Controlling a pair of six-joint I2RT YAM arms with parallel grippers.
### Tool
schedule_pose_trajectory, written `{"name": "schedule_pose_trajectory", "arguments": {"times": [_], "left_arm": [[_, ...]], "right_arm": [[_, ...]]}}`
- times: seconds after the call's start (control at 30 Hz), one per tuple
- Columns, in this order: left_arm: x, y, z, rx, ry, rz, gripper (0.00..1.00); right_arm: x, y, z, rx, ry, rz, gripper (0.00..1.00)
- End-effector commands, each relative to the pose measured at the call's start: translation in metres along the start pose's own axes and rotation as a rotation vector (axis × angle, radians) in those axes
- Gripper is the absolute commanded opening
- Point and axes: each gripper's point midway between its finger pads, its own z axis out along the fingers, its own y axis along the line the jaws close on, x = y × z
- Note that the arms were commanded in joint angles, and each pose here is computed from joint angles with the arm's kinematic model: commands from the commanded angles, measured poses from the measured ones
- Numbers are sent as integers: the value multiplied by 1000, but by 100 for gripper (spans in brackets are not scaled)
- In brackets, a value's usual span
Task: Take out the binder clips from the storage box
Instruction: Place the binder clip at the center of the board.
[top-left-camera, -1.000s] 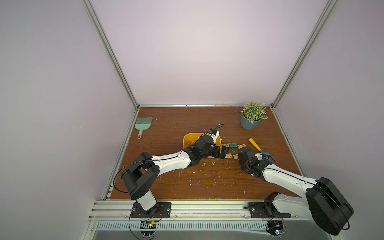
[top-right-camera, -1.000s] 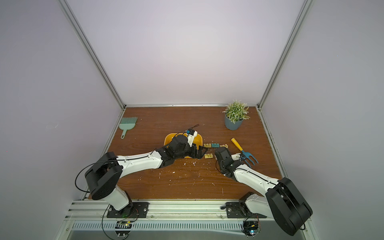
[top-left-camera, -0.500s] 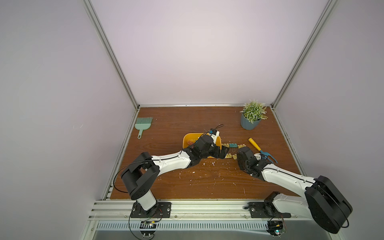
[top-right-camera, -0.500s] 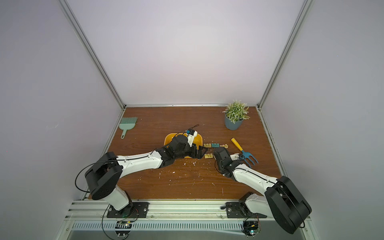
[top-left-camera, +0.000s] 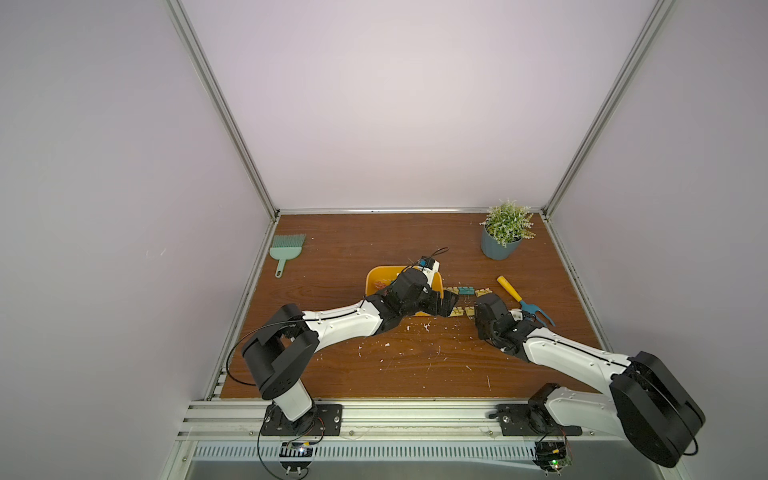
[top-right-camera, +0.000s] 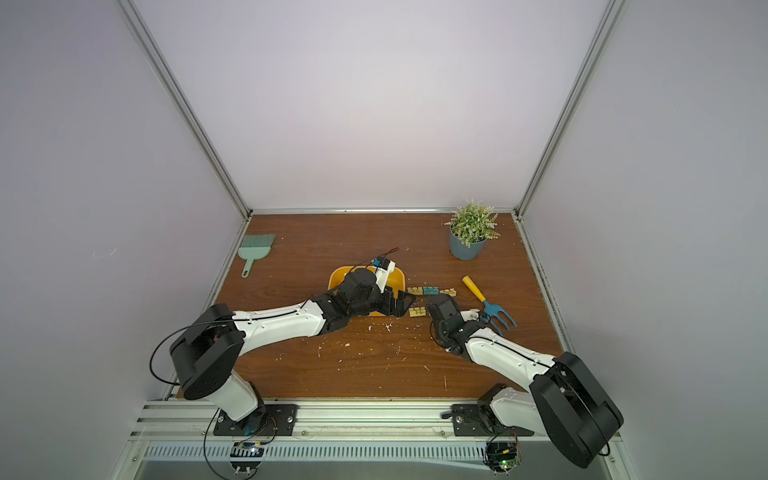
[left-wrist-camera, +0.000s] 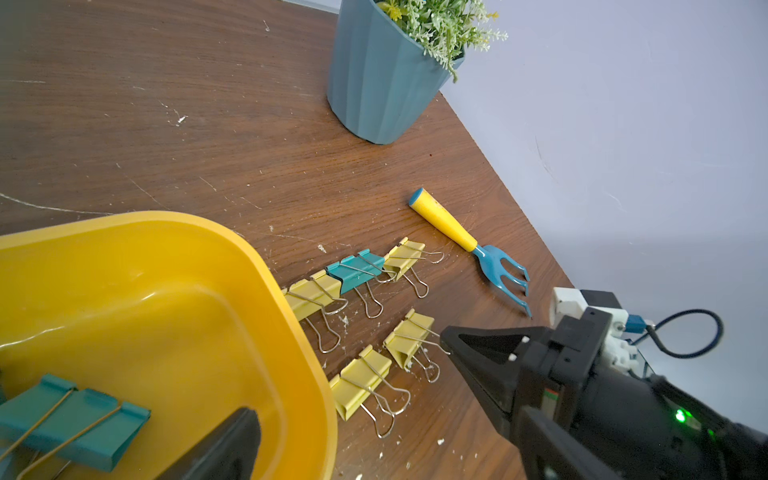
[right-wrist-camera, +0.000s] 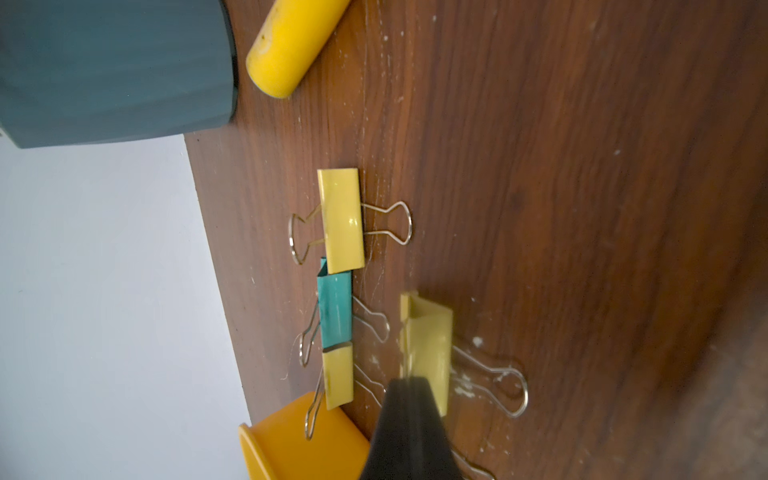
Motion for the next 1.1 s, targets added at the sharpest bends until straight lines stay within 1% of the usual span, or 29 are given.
{"name": "schedule_pose_trajectory", "arguments": {"times": [0.0,0.1,0.3,0.5,0.57,0.8,1.07], "left_arm": [[-5,-6,1,8,-4,19,99],[-6,-6,0,3,-5,20,100],[-4,-4,0,-4,-2,20,100],[-4,-3,0,-5,-4,22,100],[-5,-3,0,-3,-5,21,100],[-5,-5,0,5,-5,19,100],[-3,-4,-1,-1,-3,18,100]], "right_arm": [[-1,14,-2,-21,-44,44,0],[3,14,1,-19,-33,42,1],[13,13,0,-5,-11,20,13],[14,14,-8,-4,-7,6,18],[11,14,-10,-12,-17,6,16],[5,13,-12,-23,-42,21,3],[4,11,-12,-7,-53,28,4]]}}
